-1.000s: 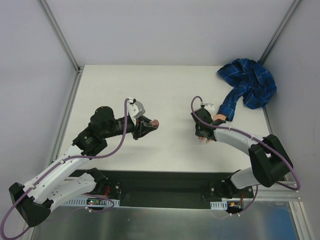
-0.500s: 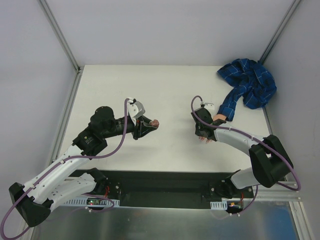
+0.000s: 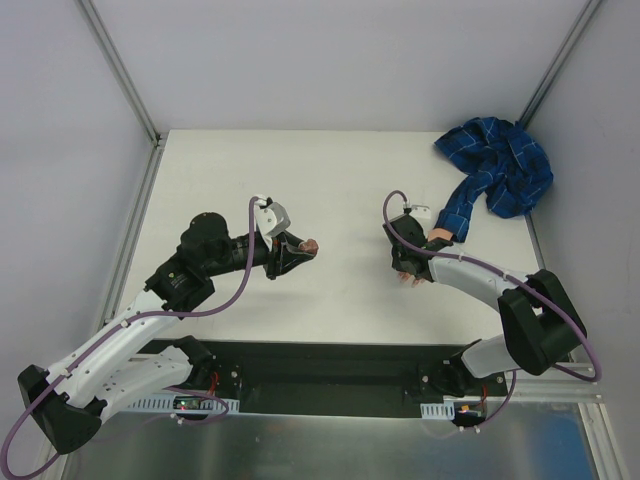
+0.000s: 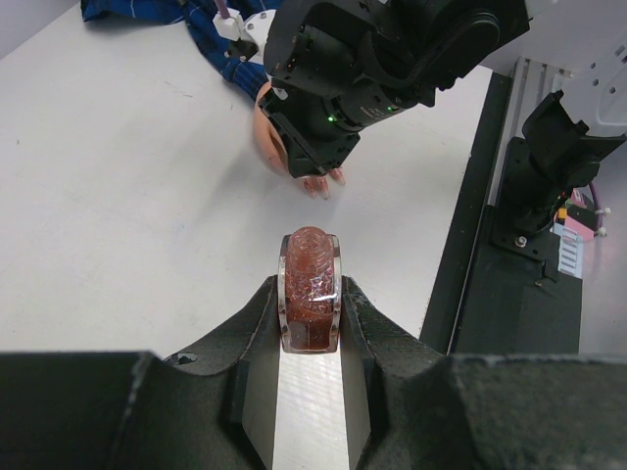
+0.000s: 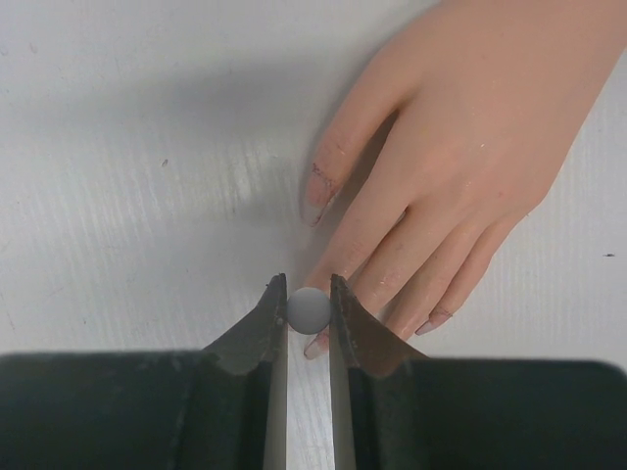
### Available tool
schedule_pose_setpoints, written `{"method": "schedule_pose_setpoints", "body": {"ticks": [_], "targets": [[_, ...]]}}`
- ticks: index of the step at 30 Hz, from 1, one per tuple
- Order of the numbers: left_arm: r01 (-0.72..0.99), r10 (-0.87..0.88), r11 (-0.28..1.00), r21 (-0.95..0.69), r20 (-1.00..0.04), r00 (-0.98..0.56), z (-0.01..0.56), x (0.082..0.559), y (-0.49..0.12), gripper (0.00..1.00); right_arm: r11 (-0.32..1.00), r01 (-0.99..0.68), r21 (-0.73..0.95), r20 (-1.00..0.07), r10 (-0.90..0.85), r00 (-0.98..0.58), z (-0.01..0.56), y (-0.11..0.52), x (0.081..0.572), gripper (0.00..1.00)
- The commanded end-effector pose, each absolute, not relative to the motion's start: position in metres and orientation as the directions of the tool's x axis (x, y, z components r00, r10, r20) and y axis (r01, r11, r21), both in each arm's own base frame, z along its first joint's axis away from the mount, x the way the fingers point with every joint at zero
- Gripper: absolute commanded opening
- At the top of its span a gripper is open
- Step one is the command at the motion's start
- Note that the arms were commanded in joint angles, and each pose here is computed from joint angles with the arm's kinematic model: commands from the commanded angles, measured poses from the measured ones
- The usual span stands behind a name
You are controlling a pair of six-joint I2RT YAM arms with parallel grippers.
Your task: Paint the nails
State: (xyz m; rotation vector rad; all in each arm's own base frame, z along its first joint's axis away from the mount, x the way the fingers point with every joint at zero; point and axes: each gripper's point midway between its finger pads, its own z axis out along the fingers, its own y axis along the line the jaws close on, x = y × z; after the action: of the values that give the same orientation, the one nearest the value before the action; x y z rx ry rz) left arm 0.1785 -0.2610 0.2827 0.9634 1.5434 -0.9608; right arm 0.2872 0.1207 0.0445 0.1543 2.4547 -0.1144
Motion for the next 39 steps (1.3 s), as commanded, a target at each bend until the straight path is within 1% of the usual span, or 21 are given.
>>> {"method": "schedule_pose_setpoints", "body": {"ticks": [1, 25, 34, 39], "targets": [[0.944, 0.068, 0.318, -0.089, -0.991, -0.117, 0.301, 0.172, -0.265, 0.00, 0.985, 0.165, -0.038, -0.676, 0.096, -0.731, 0.063, 0.118, 0.301, 0.01], [0.944, 0.067, 0.318, -0.091, -0.991, -0.118, 0.301, 0.172, -0.265, 0.00, 0.992, 0.125, -0.008, -0.698, 0.083, -0.711, 0.068, 0.124, 0.306, 0.01], [0.945, 0.066, 0.316, -0.088, -0.991, -0.114, 0.302, 0.171, -0.265, 0.00, 0.990, 0.139, 0.003, -0.649, 0.108, -0.753, 0.056, 0.125, 0.294, 0.01], [0.945, 0.066, 0.316, -0.088, -0.991, -0.114, 0.302, 0.171, -0.265, 0.00, 0.990, 0.137, 0.011, -0.644, 0.112, -0.757, 0.054, 0.125, 0.290, 0.01]]}}
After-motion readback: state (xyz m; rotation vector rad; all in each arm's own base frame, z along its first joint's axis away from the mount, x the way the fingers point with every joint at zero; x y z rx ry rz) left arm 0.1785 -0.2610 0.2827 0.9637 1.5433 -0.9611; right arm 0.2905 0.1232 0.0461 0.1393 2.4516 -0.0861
